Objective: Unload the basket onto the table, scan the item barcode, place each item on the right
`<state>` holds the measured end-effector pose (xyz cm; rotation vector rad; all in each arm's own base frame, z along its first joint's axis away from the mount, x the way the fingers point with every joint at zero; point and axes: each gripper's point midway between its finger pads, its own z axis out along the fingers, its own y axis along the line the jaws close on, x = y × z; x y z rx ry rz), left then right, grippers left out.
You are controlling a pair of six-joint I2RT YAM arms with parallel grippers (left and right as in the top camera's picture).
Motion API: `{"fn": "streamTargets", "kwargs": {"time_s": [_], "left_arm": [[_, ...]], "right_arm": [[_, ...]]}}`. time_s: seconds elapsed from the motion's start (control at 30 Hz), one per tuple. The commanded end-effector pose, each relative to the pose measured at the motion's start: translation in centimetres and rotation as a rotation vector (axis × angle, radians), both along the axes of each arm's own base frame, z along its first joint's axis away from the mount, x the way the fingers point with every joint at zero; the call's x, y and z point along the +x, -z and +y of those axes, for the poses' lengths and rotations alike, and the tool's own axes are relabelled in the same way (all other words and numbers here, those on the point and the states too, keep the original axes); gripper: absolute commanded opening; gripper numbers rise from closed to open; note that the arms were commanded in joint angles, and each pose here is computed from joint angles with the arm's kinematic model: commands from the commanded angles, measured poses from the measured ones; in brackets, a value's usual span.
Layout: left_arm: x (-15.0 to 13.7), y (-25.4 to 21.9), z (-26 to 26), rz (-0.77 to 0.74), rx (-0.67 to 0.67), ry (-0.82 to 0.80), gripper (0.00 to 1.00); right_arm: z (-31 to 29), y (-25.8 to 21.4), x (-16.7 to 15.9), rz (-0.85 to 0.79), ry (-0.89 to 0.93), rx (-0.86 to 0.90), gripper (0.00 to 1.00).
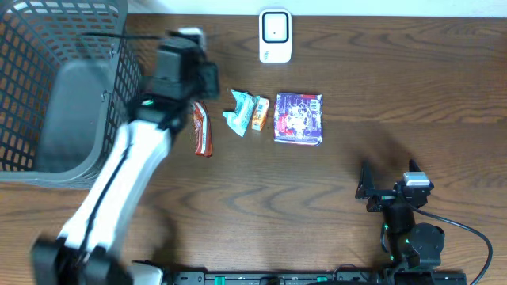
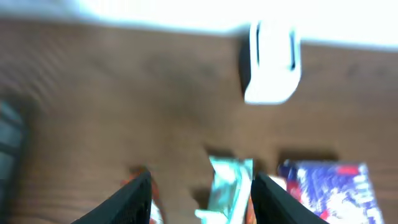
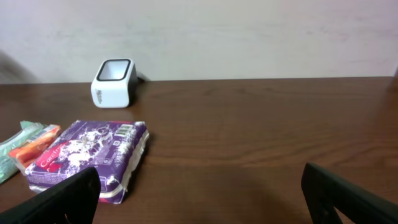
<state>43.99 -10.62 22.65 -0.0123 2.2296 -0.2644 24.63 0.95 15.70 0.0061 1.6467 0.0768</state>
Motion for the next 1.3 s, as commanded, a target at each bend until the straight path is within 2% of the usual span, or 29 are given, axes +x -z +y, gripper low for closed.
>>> {"fn": "streamTargets", "kwargs": {"time_s": [0.0, 0.07, 0.13, 0.17, 0.33, 0.47, 0.97, 1.27], "left_arm": [[-1.0, -4.0, 3.6, -0.083, 0.087, -0.020, 0.50], [-1.7, -4.8, 6.0, -0.090, 0.123, -0.054, 0.37], [-2.2, -5.2, 8.0, -0.088, 0.150, -0.082, 0.15], [-2.4, -5.2, 8.9, -0.084, 0.159, -0.098, 0.08], [-3.5, -4.3, 11.9, -0.024, 0.166, -0.164, 0.07], [-4.2, -3.5, 12.4, 0.016, 0.225, -0.136, 0.07], [-4.4, -4.5, 16.5, 0.004, 0.394, -0.309, 0.07], [-4.9, -4.6, 17.9, 0.026, 0.503, -0.336, 0.08]], "right_arm": [[-0.5, 0.1, 0.0, 0.001, 0.021, 0.010, 0.99], [-0.5, 0.1, 0.0, 0.001, 0.021, 0.010, 0.99], [-0.5, 0.1, 0.0, 0.001, 0.021, 0.010, 0.99], [-0.5, 0.1, 0.0, 0.001, 0.021, 0.010, 0.99], [-0.5, 0.1, 0.0, 0.001, 0.021, 0.010, 0.99], [-0.5, 0.1, 0.0, 0.001, 0.021, 0.010, 0.99], [-0.5, 0.1, 0.0, 0.001, 0.021, 0.010, 0.99], [-0.5, 0.1, 0.0, 0.001, 0.021, 0.010, 0.99]]}}
